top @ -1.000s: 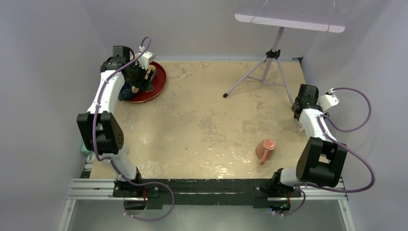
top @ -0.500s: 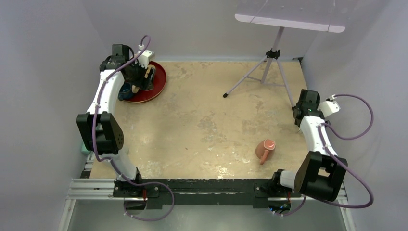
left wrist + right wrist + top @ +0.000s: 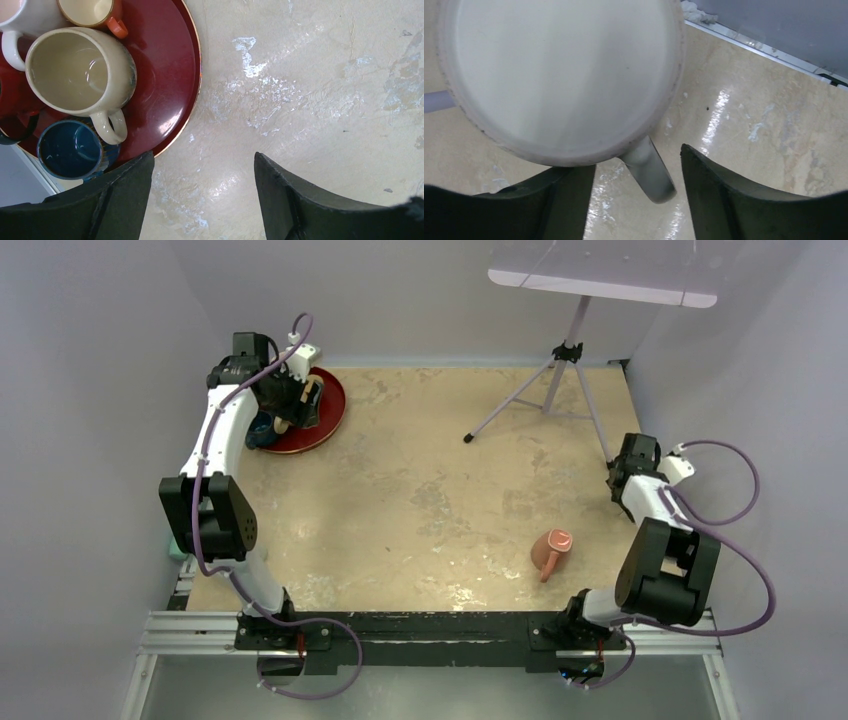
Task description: Turn the mug right side up
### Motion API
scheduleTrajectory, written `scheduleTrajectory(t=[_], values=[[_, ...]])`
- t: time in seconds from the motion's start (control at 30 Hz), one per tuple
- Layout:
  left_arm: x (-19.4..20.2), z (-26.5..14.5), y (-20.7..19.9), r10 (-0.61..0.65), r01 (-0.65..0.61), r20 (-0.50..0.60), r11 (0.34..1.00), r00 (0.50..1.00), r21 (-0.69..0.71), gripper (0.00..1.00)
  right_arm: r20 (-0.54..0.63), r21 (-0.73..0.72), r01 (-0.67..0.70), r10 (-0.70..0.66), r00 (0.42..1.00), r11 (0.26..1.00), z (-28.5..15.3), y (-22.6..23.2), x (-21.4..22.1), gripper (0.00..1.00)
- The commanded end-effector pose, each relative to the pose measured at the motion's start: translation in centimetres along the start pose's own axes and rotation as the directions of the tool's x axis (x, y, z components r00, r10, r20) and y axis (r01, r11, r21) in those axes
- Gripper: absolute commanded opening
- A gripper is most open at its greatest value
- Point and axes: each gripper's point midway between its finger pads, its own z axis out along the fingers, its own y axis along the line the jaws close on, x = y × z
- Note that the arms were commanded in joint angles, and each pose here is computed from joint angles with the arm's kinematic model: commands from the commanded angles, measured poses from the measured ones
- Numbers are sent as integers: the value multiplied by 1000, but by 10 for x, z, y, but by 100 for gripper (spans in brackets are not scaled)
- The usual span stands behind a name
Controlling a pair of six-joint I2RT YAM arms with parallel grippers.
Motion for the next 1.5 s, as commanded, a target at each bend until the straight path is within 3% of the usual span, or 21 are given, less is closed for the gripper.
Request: scheduleTrajectory(t=[0.0,0.07,0.13,0.2,0.4,0.73,0.97,1.07,1.17,1.27,1.47], values=[[-21,-24,-6,26,-25,76,1000,997,-12,77,67,-82,5,0,998,997,-1,20,-26,57],[-20,-25,-7,30,-29,77,999,997,-14,76,68,-105,15,-8,998,994,-1,24,-26,45],[-19,-26,-8,33,-32,77,999,997,-15,77,78,-122,24,-15,997,992,-4,26,-29,26],[-18,-27,-9,34,-33,74,999,997,-13,76,93,-123,32,-20,995,992,-8,24,-34,0],[-16,-36,-14,10,-10,56,1000,998,-3,78,159,-163,21,6,987,986,-40,19,-62,0],[-39,-63,-45,-134,129,81,990,988,64,87,243,-436,-55,176,954,898,-133,29,-117,0],[-73,-86,-110,-219,175,139,944,966,279,87,185,-629,-33,190,964,777,-183,48,-120,0],[-84,-94,-128,-408,341,132,871,904,355,85,103,-736,-55,191,976,675,-209,61,-108,0],[-104,-105,-159,-561,408,153,739,814,536,85,-74,-824,-160,177,981,543,-233,76,-79,0],[-112,-99,-203,-602,453,-5,595,798,664,85,-225,-872,-259,130,966,417,-260,92,-49,0],[-105,-70,-262,-593,527,-198,453,780,719,86,-389,-903,-372,-43,920,217,-346,130,7,0]])
